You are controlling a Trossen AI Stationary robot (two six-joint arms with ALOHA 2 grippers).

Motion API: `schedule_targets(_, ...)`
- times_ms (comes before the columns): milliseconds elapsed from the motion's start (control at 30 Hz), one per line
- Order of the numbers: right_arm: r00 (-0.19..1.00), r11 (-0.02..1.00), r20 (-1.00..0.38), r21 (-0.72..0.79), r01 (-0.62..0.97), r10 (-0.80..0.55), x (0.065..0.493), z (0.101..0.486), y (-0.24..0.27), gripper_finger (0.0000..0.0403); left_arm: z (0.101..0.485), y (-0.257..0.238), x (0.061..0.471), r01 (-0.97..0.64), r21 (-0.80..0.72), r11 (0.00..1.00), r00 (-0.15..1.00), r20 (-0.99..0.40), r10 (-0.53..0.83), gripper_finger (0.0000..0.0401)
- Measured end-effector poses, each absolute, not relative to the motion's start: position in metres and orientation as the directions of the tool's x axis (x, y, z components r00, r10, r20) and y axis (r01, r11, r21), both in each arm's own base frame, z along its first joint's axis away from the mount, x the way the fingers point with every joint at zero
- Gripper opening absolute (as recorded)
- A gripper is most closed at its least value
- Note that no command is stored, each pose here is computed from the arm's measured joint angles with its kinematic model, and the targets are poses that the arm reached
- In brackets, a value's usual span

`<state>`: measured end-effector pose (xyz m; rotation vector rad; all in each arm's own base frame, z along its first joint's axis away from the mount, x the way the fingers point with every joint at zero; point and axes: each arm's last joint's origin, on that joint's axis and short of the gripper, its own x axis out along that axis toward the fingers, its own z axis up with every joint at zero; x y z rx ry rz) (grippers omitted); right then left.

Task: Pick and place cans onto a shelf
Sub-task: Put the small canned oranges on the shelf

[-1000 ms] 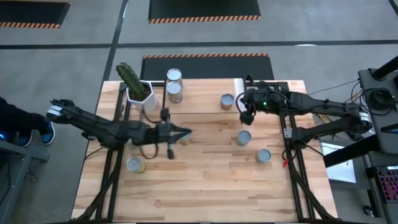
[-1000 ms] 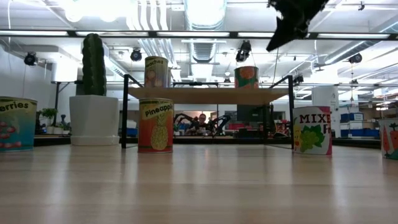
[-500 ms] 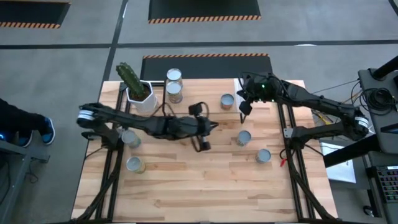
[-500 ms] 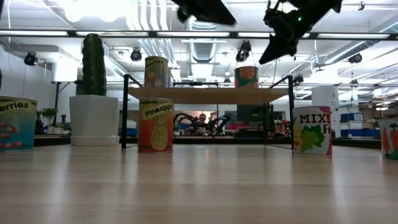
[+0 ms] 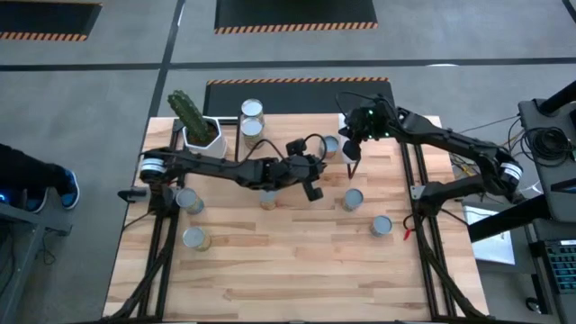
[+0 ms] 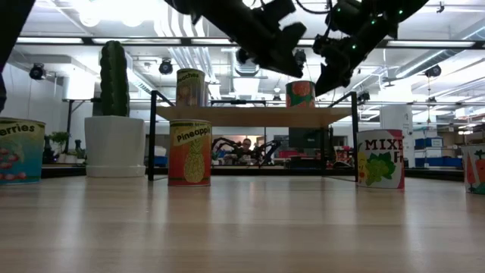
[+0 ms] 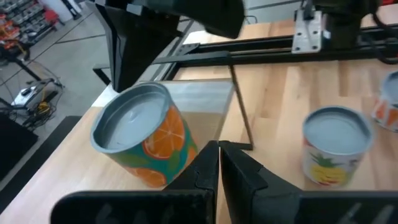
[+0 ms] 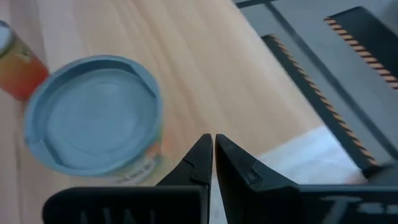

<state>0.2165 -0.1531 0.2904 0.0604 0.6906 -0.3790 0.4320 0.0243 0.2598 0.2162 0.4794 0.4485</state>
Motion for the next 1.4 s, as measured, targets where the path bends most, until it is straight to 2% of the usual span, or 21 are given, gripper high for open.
schedule_targets(400,0.755,0.958,-0.614,-0.006,0.287,-0.229,0.216,0.293,-0.149,0.0009,0.255,0.049,0.435,-0.412,0.297,0.862,0.767,-0.397,0.503,0.0)
schedule_targets(633,0.747,0.961,-0.631,0.012,0.278,-0.208,0.209,0.296,-0.143,0.0009,0.255,0.054,0.434,-0.429,0.286,0.857,0.76,-0.398,0.513,0.0)
schedule_targets(967,0.769,0.973,-0.629,0.091,0.211,-0.108,0.207,0.296,-0.138,0.0008,0.253,0.058,0.433,-0.455,0.26,0.852,0.744,-0.415,0.524,0.0)
schedule_targets(1267,0.739,0.969,-0.669,0.121,0.215,-0.08,0.199,0.296,-0.131,0.0008,0.253,0.06,0.431,-0.469,0.274,0.839,0.727,-0.419,0.544,0.0)
schedule_targets(1400,0.748,0.968,-0.653,0.097,0.234,-0.115,0.198,0.3,-0.131,0.0008,0.255,0.061,0.43,-0.488,0.289,0.824,0.713,-0.413,0.567,0.0)
